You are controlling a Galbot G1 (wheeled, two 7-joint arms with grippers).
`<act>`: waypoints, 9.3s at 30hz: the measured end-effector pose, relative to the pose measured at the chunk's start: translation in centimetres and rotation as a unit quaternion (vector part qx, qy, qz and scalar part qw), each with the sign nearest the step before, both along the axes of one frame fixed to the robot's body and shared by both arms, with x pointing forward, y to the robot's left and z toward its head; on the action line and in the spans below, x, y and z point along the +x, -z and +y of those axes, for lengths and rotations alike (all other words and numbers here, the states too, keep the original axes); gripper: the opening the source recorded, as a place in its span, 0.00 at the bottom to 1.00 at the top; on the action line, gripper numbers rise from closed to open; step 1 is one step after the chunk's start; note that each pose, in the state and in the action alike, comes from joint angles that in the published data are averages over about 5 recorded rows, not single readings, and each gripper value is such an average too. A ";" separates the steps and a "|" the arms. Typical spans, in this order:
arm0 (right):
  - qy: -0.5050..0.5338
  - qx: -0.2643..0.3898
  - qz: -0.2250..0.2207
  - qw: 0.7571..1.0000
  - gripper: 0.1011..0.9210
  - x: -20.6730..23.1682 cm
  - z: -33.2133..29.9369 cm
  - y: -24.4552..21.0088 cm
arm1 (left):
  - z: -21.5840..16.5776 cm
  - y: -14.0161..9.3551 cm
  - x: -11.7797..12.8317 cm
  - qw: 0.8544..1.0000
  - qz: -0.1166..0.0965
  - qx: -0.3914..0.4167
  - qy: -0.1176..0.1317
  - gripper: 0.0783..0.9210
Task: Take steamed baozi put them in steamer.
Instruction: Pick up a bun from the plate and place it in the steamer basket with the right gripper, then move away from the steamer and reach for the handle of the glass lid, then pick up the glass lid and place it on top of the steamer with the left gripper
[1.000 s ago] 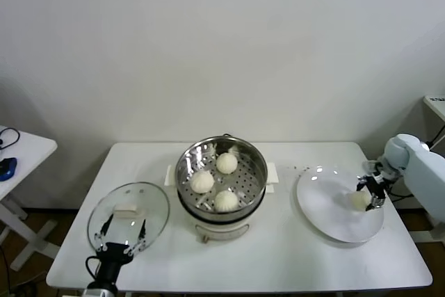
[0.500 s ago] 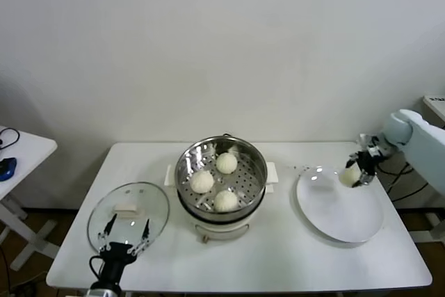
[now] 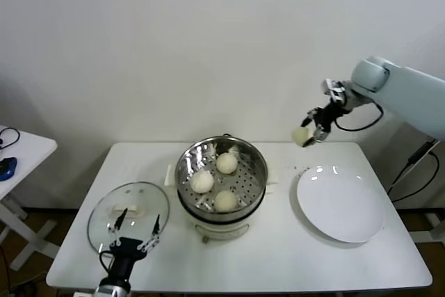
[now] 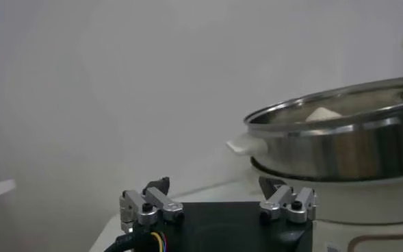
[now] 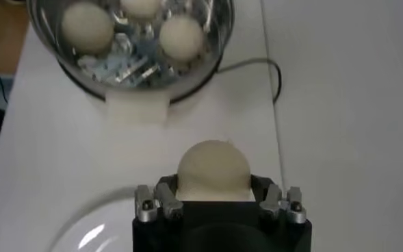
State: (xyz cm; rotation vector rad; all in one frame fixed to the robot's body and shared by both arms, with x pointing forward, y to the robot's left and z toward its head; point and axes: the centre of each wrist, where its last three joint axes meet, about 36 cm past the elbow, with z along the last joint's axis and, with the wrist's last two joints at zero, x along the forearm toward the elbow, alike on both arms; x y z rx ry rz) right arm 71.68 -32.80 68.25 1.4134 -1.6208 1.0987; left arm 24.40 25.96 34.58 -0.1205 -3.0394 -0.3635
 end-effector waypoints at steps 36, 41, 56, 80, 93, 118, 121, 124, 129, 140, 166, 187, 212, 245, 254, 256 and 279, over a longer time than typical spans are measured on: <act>-0.078 -0.034 0.087 0.993 0.71 -1.4 17.8 8.2 | 0.7 -0.1 0.0 1.000 0.002 0.014 0.015 0.88; -0.081 -0.044 0.091 0.992 0.71 -1.6 17.6 9.1 | 0.7 0.0 0.1 1.000 0.001 0.014 0.015 0.88; -0.085 -0.057 0.092 0.991 0.71 -1.7 17.2 10.0 | 0.4 0.0 0.4 1.000 0.003 0.015 0.020 0.88; -0.088 -0.060 0.085 0.991 0.83 -1.6 17.2 10.3 | 0.4 0.2 0.2 1.000 0.006 0.017 0.021 0.88; -0.094 -0.029 0.079 0.992 0.88 -1.7 17.2 7.9 | 0.5 0.1 0.3 1.000 0.004 0.018 0.019 0.88; 0.019 0.243 -0.099 0.965 0.88 -11.2 2.5 8.9 | 1.0 -1.4 2.2 0.999 -0.046 0.020 0.002 0.88; 0.049 0.280 -0.127 0.950 0.88 -13.3 1.3 10.8 | 0.7 -1.4 2.1 0.999 -0.049 0.021 0.002 0.88; 0.076 0.313 -0.154 0.934 0.88 -15.3 0.5 12.6 | 0.5 -1.3 2.0 0.999 -0.049 0.023 0.002 0.88; 0.120 0.367 -0.195 0.902 0.88 -18.7 -0.1 15.3 | 0.1 -1.3 1.8 0.998 -0.050 0.027 0.002 0.88; 0.269 0.457 -0.284 0.799 0.88 -26.6 -2.5 22.4 | 0.2 -1.6 1.8 0.997 -0.054 0.053 -0.009 0.88; 0.443 0.479 -0.305 0.694 0.88 -38.3 -3.2 32.0 | 4.5 1.1 3.2 0.881 0.025 0.473 0.001 0.88; 0.452 0.478 -0.327 0.679 0.88 -37.7 -3.8 31.9 | 6.6 5.7 7.1 0.779 0.052 0.624 0.021 0.88; 0.455 0.469 -0.331 0.680 0.88 -38.1 -3.9 32.6 | 7.7 7.3 11.8 0.766 0.056 0.641 0.010 0.88; 0.451 0.472 -0.330 0.682 0.88 -37.5 -2.8 33.6 | 8.1 9.0 12.8 0.775 0.066 0.628 0.010 0.18; 0.449 0.469 -0.331 0.685 0.88 -37.3 -3.2 33.6 | 7.7 8.5 12.2 0.778 0.059 0.625 -0.007 0.09; 0.448 0.468 -0.332 0.686 0.88 -37.2 -3.3 33.7 | 7.5 8.0 12.0 0.778 0.055 0.626 -0.013 0.09; 0.434 0.444 -0.334 0.710 0.88 -33.3 -6.8 34.3 | 1.1 -3.8 7.0 0.759 0.018 0.631 -0.158 0.09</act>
